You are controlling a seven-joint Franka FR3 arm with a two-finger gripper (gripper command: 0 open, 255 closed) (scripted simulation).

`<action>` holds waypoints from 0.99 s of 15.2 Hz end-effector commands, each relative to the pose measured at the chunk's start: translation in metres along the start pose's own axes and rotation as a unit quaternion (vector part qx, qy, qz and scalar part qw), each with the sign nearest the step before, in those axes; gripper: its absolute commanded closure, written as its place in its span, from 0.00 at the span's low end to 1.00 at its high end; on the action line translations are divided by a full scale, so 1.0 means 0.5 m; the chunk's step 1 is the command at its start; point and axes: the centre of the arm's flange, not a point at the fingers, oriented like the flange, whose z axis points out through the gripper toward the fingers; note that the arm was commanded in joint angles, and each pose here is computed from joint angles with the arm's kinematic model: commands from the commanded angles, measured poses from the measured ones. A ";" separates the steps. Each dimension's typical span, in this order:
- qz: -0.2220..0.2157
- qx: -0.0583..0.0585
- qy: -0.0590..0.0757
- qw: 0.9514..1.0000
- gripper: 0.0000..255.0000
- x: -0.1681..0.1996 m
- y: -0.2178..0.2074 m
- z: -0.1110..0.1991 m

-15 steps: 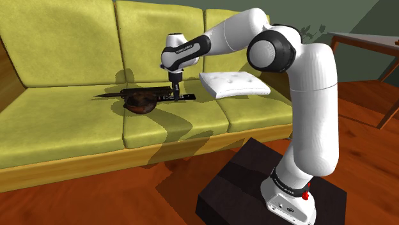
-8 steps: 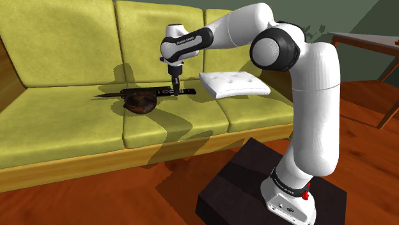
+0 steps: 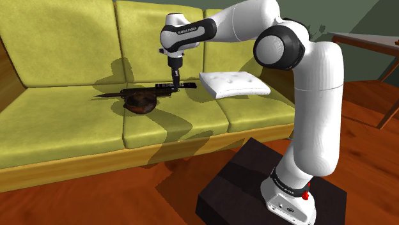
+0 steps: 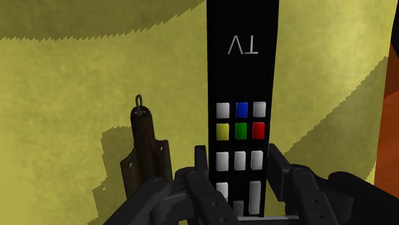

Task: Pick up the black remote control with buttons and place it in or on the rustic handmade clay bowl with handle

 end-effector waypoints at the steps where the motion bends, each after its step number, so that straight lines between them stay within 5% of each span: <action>1: 0.000 0.000 0.000 1.000 1.00 -0.001 0.002 -0.022; 15: 0.000 0.000 0.000 1.000 1.00 0.020 -0.010 -0.157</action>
